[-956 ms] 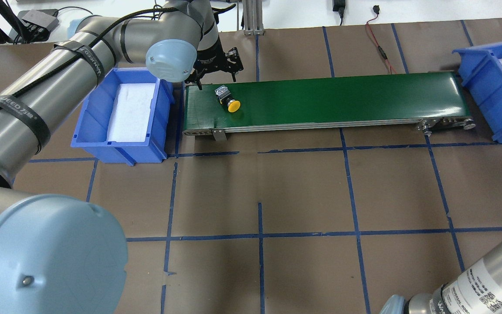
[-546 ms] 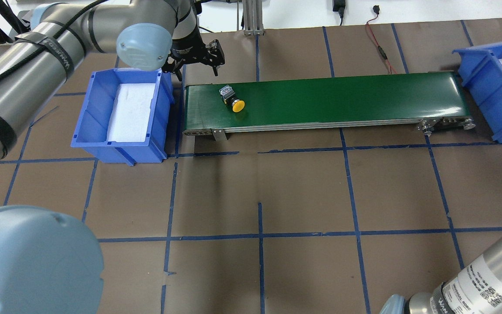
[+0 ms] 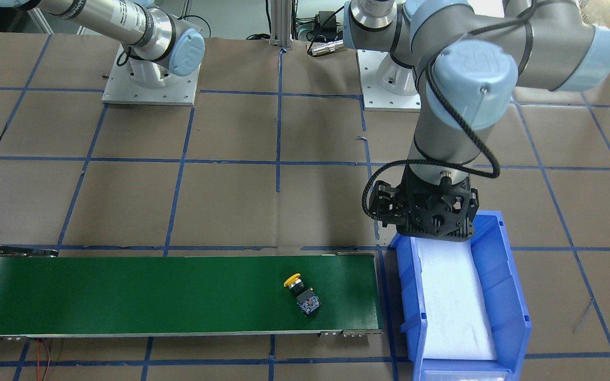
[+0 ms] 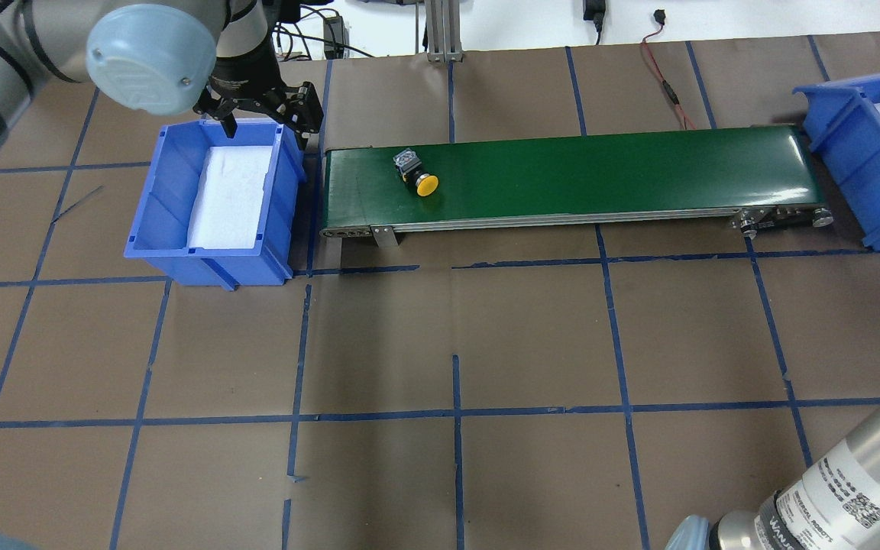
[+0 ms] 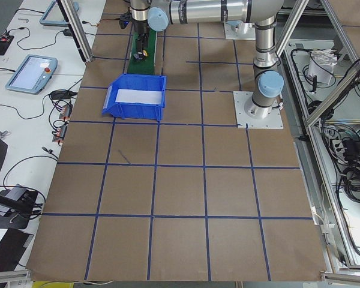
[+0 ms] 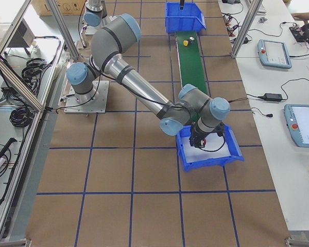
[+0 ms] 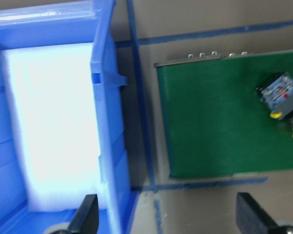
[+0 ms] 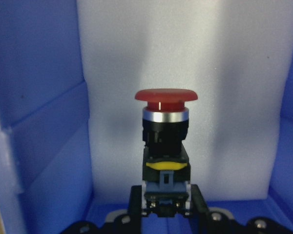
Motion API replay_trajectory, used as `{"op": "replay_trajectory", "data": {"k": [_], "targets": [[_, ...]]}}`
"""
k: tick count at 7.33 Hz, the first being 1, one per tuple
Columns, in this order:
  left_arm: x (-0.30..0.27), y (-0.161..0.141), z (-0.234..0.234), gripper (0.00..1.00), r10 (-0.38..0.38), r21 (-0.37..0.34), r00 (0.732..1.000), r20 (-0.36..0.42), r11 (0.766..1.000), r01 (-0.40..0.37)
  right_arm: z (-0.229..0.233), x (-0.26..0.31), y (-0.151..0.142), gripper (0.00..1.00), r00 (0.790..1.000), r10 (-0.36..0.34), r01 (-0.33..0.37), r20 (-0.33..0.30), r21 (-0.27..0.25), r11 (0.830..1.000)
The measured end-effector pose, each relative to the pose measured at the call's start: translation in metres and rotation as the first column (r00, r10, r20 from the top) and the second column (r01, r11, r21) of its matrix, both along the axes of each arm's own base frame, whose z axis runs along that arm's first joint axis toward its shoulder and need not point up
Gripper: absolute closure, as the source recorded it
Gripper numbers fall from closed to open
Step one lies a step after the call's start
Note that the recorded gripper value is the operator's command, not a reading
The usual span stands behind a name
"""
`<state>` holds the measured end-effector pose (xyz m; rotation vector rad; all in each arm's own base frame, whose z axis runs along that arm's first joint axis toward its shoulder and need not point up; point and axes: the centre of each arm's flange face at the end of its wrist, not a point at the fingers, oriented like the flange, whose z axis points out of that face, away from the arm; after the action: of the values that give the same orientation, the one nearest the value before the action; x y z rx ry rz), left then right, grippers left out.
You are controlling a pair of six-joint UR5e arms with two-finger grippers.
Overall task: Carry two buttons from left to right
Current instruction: 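Release second button on belt while right gripper lowers first into far bin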
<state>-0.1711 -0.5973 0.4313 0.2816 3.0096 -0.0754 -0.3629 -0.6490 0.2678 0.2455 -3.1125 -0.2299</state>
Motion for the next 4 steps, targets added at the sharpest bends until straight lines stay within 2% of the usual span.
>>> {"op": "replay_trajectory", "data": {"k": [1,2,4], "targets": [[-0.001,0.02,0.017,0.0,-0.012,-0.017,0.999,-0.03,1.0,0.012,-0.005,-0.001,-0.001,0.7,1.0,0.0,0.0,0.001,0.001,1.0],[-0.001,0.036,0.028,0.0,-0.016,-0.031,0.999,-0.051,0.999,0.014,-0.007,-0.001,-0.002,0.65,1.0,0.0,0.0,0.002,0.001,1.0],[0.001,0.053,0.041,0.0,-0.018,-0.048,0.998,-0.052,0.999,0.015,-0.008,-0.001,-0.002,0.64,1.0,-0.001,0.001,0.002,0.0,1.0]]}}
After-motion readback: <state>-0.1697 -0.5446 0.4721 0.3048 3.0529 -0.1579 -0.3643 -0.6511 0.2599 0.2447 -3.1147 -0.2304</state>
